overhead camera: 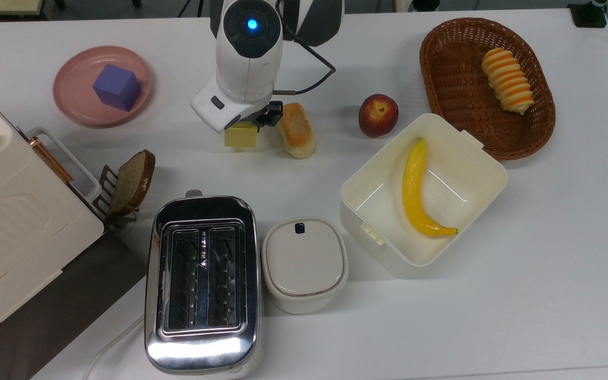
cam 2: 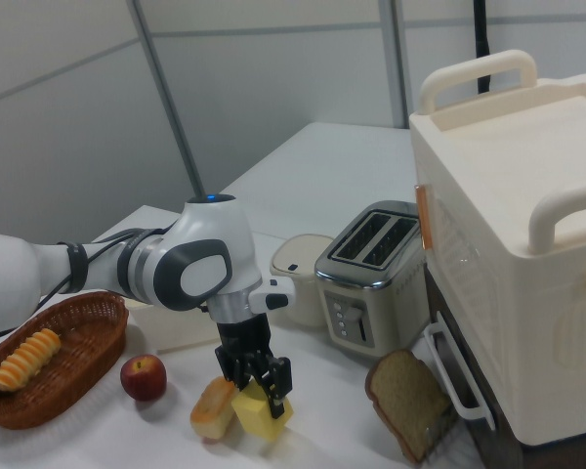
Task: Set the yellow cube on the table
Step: 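Release the yellow cube onto the table and raise the gripper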
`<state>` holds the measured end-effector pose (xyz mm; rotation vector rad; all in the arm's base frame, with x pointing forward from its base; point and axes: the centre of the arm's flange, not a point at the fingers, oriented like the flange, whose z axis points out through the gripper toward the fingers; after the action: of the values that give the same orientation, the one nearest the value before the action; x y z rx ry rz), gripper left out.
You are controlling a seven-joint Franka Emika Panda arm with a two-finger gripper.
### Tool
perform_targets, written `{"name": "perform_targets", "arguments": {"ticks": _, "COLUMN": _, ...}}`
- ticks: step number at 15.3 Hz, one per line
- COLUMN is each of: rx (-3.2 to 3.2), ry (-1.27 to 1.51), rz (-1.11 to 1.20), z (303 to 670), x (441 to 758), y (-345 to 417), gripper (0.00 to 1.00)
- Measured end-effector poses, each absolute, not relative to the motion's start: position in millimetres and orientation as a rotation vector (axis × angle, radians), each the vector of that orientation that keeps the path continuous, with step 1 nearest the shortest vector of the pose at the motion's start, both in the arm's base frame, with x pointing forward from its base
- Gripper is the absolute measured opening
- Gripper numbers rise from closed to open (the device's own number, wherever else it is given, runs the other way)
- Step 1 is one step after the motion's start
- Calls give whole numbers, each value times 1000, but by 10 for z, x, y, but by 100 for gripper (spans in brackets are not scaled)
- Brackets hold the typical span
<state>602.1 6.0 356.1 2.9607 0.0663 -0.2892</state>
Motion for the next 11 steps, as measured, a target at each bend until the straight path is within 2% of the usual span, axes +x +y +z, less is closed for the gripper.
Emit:
{"name": "perform_targets", "arguments": {"ticks": 1, "rx": 2961, "ry": 58, "rz": -283, "z": 3576, "x": 6029, "y": 67, "gripper": 65}}
{"name": "perform_targets", "arguments": {"ticks": 2, "rx": 2962, "ry": 50, "rz": -275, "z": 3600, "x": 6040, "y": 67, "gripper": 72}}
{"name": "perform_targets", "arguments": {"ticks": 5, "rx": 2969, "ry": -34, "rz": -216, "z": 3810, "x": 6118, "y": 40, "gripper": 99}}
{"name": "perform_targets", "arguments": {"ticks": 11, "rx": 3031, "ry": -105, "rz": -148, "z": 4740, "x": 6171, "y": -89, "gripper": 100}}
